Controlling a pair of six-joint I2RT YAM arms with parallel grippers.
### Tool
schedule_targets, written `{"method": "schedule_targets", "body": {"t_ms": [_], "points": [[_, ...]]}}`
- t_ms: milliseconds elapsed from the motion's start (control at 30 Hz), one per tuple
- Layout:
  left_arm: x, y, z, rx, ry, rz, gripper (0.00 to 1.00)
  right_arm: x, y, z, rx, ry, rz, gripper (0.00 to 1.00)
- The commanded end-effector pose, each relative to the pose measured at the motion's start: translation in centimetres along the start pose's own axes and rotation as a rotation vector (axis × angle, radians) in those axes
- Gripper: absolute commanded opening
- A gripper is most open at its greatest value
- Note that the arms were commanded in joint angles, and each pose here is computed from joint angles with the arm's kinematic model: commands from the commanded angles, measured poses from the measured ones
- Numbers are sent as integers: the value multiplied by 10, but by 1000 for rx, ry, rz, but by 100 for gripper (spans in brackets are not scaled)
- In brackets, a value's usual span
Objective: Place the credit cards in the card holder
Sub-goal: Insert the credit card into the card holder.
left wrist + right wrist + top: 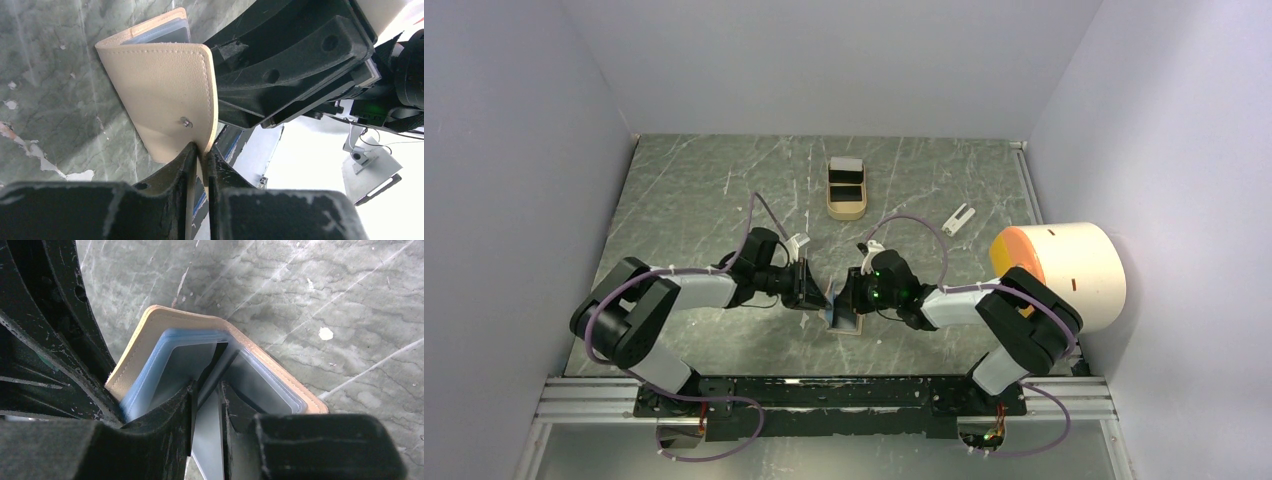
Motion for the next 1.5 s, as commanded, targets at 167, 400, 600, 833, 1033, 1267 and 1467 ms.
{"method": "schedule_targets", "body": {"t_ms": [167, 400, 600, 833, 1033, 1267, 1467], "points": [[-8, 6, 7, -7, 22, 45, 21, 1, -9, 14, -22, 36, 26, 28], [-11, 8, 9, 1, 32, 66, 25, 1, -9, 14, -22, 36, 26, 28], [-12, 11, 11, 3, 39, 68, 24, 1, -8, 13, -19, 34, 23, 28], [-13, 12, 11, 2, 40, 76, 28, 1, -8, 14, -22, 37, 22, 28], [-14, 12, 12, 3, 42, 83, 27, 1, -8, 14, -23, 35, 23, 28], [-15, 13, 12, 2, 43, 97, 12, 1, -8, 13, -22, 36, 20, 28], [-15, 11, 11, -7, 39, 119, 18, 2, -7, 13, -22, 38, 21, 28]]}}
Point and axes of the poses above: each gripper's point midway between its finger pads, its own x axis back along the fingers, its own y axis along the line the jaws close on, z = x × y, the point moved 10 cm from there along x, back along the fingers, and after that the axes turned 3 degrees about -x, right-handed, at the moved point
